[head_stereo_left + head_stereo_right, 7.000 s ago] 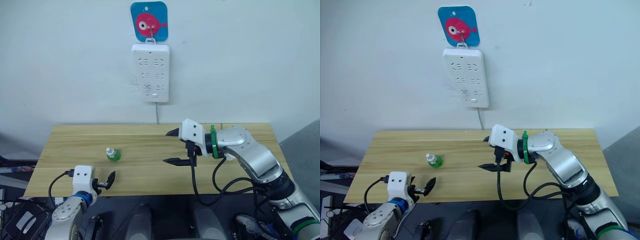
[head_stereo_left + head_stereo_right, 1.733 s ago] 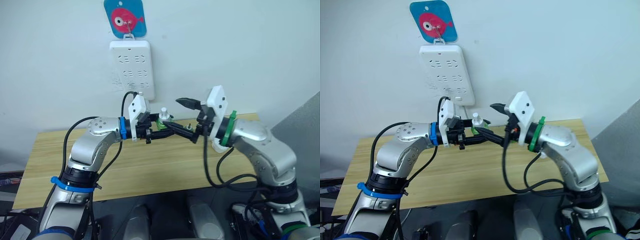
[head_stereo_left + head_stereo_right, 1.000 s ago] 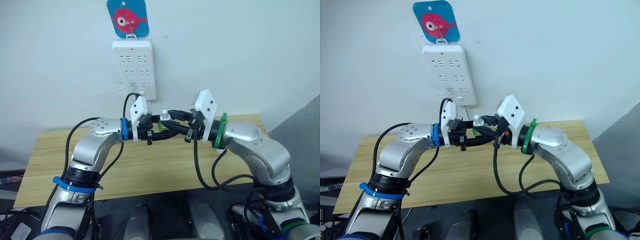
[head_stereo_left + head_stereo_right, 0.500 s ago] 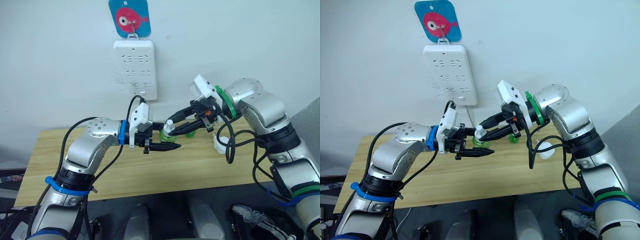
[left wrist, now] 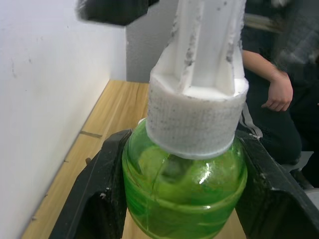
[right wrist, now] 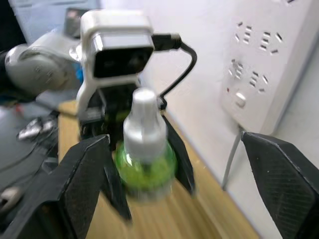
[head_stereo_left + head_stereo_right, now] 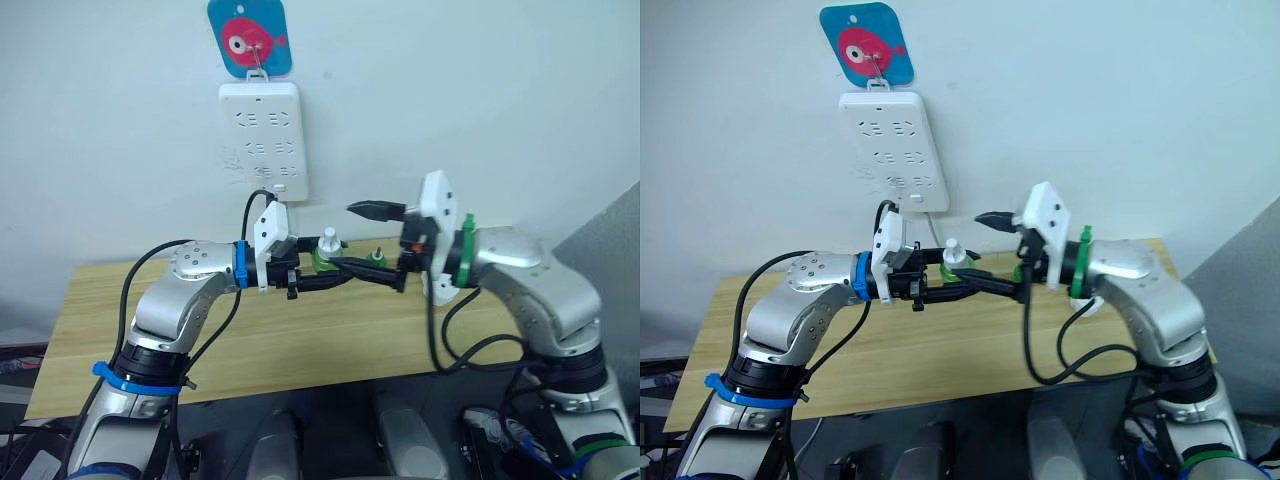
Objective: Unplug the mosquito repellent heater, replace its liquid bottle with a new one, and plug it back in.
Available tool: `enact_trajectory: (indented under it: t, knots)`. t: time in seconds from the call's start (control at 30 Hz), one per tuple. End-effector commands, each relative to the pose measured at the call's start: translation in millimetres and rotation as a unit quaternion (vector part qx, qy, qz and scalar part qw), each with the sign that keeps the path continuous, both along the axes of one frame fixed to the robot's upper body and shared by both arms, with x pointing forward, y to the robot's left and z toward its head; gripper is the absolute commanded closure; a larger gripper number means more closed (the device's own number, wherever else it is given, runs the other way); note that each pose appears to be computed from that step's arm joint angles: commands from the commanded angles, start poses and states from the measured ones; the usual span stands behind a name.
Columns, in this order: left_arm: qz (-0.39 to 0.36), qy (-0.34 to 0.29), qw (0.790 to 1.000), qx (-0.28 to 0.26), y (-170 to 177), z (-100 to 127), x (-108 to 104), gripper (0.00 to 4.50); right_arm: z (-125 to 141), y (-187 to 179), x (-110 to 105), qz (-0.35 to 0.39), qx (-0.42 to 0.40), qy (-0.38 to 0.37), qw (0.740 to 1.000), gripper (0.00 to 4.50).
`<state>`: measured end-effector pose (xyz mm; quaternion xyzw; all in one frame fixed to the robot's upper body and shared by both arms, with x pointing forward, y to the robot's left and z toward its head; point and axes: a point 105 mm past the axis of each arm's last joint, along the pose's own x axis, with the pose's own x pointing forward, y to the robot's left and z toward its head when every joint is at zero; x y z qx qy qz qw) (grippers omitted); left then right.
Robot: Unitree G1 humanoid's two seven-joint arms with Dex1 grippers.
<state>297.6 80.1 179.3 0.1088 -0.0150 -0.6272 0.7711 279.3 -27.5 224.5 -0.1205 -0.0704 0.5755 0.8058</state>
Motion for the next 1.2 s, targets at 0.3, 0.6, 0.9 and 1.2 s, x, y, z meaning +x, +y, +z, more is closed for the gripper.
enact_trajectory:
  t: [0.3,0.6,0.9,1.2]
  knots:
    - [-0.013,-0.022,1.0,-0.005,-5.4,7.0,-3.9,2.16,10.1,-3.7,16.6,-0.037,-0.001,-0.028,0.999,0.0]
    - [-0.001,-0.022,1.0,-0.009,-3.0,6.2,-2.0,2.16,3.3,-47.8,2.6,0.007,-0.075,0.016,0.997,0.0]
    - [-0.006,-0.022,1.0,-0.01,-6.0,5.9,-2.6,2.16,8.1,3.8,-4.1,0.023,-0.011,0.01,1.0,0.0]
    - [-0.01,-0.022,1.0,-0.012,-7.7,5.1,-4.1,2.16,9.5,-4.0,17.9,-0.012,-0.007,0.005,1.0,0.0]
